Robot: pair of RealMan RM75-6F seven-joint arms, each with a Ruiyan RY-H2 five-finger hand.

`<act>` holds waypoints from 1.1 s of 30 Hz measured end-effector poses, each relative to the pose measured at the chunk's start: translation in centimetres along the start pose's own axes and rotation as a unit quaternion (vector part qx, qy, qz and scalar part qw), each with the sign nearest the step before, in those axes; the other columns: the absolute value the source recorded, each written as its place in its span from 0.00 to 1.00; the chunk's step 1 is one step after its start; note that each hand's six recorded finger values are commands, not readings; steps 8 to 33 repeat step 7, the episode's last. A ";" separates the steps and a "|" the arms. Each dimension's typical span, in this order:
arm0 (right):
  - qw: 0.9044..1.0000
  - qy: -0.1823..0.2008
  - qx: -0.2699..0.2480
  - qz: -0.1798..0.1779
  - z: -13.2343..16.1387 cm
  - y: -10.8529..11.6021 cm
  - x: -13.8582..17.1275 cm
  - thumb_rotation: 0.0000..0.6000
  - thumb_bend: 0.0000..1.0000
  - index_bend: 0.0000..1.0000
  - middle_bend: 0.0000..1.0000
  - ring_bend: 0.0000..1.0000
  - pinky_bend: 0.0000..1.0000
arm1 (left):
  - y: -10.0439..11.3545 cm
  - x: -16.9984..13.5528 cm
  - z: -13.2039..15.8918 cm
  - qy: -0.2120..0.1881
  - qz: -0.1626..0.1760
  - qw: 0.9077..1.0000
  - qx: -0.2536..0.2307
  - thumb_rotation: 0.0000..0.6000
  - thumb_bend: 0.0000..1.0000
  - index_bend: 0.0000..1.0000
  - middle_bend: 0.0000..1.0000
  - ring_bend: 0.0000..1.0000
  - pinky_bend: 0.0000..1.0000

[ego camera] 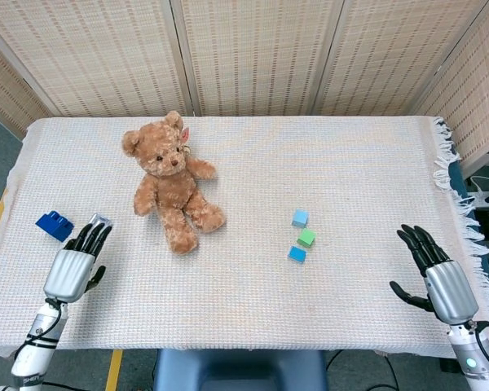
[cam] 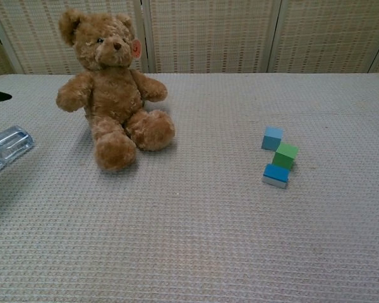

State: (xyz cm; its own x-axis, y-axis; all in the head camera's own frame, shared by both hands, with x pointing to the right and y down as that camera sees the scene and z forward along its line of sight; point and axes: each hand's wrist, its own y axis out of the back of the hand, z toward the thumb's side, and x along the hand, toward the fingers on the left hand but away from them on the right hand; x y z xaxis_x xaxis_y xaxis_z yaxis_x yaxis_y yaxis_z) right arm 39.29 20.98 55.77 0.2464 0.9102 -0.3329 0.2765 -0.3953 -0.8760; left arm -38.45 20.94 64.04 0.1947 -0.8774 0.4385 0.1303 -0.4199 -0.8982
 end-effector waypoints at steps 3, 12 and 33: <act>1.000 -0.004 0.007 0.006 -0.1 -0.2 -0.2 1.00 0.12 0.02 0.03 0.00 0.25 | -0.6 -1.7 -1.3 0.012 -0.007 1.000 -0.014 1.00 0.36 0.05 0.11 0.07 0.34; 1.000 -0.007 0.011 0.008 -0.1 -0.6 -0.3 1.00 0.12 0.02 0.03 0.00 0.25 | -0.6 -2.7 -2.3 0.017 -0.012 1.000 -0.019 1.00 0.36 0.07 0.12 0.08 0.34; 1.000 -0.007 0.011 0.008 -0.1 -0.6 -0.3 1.00 0.12 0.02 0.03 0.00 0.25 | -0.6 -2.7 -2.3 0.017 -0.012 1.000 -0.019 1.00 0.36 0.07 0.12 0.08 0.34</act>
